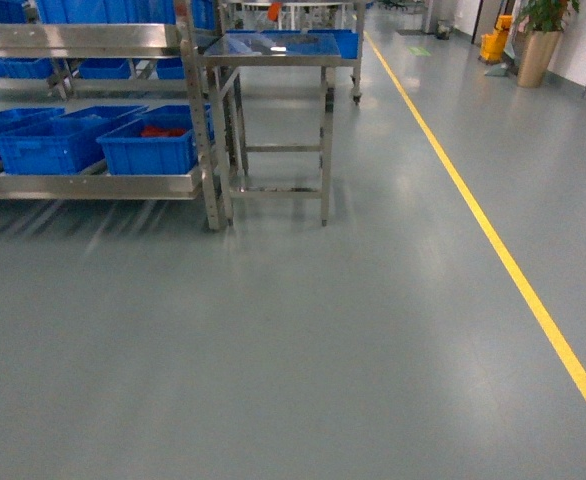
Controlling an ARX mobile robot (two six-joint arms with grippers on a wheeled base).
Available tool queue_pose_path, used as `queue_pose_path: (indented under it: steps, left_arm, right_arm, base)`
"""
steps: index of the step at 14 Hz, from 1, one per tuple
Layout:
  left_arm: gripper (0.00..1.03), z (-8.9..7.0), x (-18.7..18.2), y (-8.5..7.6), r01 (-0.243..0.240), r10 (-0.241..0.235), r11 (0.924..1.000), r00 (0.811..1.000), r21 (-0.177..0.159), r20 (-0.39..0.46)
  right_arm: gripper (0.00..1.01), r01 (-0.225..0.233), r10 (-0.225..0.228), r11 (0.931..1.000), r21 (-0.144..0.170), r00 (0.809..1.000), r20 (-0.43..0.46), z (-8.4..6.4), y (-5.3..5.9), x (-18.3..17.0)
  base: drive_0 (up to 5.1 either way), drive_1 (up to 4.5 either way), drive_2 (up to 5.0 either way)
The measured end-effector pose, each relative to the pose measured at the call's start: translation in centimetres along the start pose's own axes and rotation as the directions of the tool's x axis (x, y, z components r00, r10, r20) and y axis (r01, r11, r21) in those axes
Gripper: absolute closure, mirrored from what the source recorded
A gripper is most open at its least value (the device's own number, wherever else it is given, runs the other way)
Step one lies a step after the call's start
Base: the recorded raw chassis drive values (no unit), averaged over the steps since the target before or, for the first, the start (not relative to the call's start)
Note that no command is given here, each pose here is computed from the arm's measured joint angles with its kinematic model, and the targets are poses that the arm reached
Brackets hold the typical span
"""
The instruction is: Sort blue parts and orange caps into right shelf containers
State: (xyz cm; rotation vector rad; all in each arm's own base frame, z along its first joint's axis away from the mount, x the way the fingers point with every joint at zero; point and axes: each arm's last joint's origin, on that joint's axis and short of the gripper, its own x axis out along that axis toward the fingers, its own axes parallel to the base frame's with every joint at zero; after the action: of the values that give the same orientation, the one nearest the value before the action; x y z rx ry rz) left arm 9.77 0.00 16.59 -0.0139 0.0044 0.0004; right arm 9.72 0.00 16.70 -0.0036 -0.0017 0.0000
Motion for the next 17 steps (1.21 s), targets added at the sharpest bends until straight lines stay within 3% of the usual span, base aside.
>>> queue_pose_path:
  steps: [17]
  left_arm:
    - [0.6, 0.03, 0.0, 0.0, 0.001, -0.001, 1.0, 1.0, 0.0, 0.003]
  right_arm:
    - [0.57, 0.0, 0.0, 1.0, 0.0, 1.0, 0.001, 0.01, 0.0, 0.0]
  base:
    - [0.0, 4.35, -4.3]
